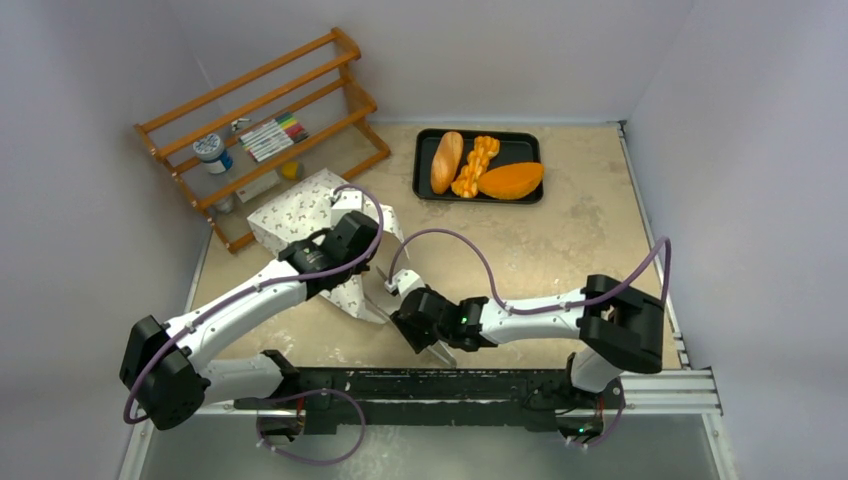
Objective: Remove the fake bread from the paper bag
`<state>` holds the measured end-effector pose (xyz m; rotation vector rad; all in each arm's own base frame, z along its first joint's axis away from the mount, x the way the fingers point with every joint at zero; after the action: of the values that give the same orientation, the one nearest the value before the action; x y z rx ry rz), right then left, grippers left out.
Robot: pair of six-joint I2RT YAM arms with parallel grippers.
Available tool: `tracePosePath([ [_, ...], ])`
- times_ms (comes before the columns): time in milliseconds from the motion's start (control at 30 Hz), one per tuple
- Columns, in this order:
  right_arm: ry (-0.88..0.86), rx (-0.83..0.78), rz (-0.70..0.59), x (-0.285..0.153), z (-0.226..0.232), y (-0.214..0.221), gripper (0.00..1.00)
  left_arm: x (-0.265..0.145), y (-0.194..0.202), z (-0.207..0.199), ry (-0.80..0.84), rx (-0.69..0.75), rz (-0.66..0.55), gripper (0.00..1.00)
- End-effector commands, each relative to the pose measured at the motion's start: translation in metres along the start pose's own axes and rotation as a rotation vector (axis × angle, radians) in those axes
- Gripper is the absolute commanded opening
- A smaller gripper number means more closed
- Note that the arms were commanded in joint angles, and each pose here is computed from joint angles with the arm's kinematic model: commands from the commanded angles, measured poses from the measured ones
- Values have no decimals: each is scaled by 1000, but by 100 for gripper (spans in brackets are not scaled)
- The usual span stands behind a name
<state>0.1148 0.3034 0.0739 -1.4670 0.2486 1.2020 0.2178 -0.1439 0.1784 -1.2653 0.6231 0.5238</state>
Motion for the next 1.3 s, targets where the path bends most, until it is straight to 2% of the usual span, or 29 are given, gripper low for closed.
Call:
tracePosePath([
  [0,-29,5,-38,3,7,-6,58,-8,-24,-3,9,-46,-77,0],
  [67,-33,1,-36,4,8,-6,53,-8,-23,-3,9,-46,-76,0],
  [300,-30,-5,-21,10,8,-3,48,-9,-22,-3,9,-41,-74,0],
  [700,-22,-44,27,18,14,-3,51,-12,-22,-4,18,-39,-76,0],
  [1267,77,-31,32,39,4,-14,56,-15,-22,-9,34,-37,-80,0],
])
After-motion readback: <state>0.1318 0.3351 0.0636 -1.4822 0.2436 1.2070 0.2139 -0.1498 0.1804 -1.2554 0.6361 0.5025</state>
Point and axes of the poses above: each gripper's point midway between its finger pads, its own x axis out along the fingers, its own z axis along the line the jaws close on, y = z × x, the point moved 6 cm from there along -x, back along the fingers, and after that the axes turned 15 degrees about x, right-handed, at the moved point
